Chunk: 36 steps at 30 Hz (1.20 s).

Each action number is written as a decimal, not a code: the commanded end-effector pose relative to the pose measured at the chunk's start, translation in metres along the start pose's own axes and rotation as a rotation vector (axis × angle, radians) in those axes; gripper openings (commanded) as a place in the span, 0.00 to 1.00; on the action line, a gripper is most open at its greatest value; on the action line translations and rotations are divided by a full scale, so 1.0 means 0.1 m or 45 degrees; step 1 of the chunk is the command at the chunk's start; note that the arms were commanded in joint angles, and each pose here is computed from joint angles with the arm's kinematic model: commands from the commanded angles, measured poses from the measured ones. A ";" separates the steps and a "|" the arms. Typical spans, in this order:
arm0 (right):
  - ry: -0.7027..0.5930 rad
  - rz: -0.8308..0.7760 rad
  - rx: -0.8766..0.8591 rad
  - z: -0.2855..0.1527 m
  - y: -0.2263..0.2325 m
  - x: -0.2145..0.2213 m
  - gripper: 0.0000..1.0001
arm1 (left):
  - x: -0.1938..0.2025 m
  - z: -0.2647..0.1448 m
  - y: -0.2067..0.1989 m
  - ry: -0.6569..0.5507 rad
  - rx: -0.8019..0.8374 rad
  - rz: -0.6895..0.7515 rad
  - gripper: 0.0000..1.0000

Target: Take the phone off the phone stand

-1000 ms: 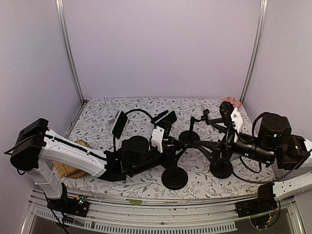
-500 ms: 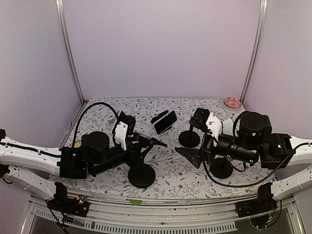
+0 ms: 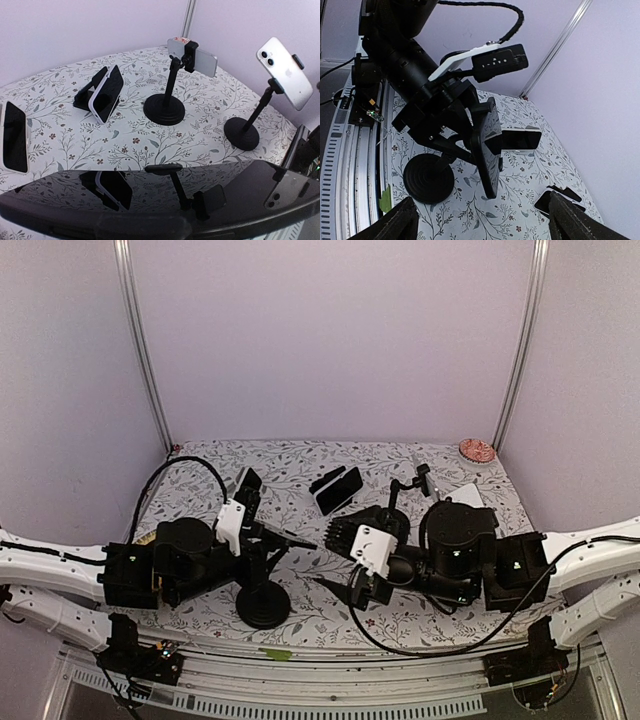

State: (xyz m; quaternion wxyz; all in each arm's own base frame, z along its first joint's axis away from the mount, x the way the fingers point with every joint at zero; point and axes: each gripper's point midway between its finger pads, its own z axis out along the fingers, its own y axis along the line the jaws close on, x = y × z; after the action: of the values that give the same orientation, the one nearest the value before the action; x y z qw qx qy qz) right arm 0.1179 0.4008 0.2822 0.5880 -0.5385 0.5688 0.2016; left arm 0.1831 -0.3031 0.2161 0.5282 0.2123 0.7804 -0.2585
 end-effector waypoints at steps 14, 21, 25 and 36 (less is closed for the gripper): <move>0.037 -0.240 0.331 0.59 -0.01 -0.05 0.64 | -0.39 -0.08 -0.04 -0.147 0.035 -0.121 0.20; 0.001 -0.218 0.297 0.69 -0.04 -0.05 0.44 | -0.40 -0.12 -0.05 -0.156 0.060 -0.129 0.19; 0.008 -0.235 0.297 0.76 -0.03 -0.04 0.31 | -0.42 -0.14 -0.06 -0.164 0.074 -0.135 0.19; 0.009 -0.244 0.298 0.83 -0.04 -0.06 0.00 | -0.43 -0.16 -0.06 -0.168 0.086 -0.136 0.17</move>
State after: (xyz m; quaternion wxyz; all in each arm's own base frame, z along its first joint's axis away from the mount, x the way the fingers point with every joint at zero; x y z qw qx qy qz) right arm 0.1551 0.4671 0.2528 0.6459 -0.5367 0.5398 0.0583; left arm 0.1771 -0.3012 0.2196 0.5187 0.2115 0.7795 -0.2802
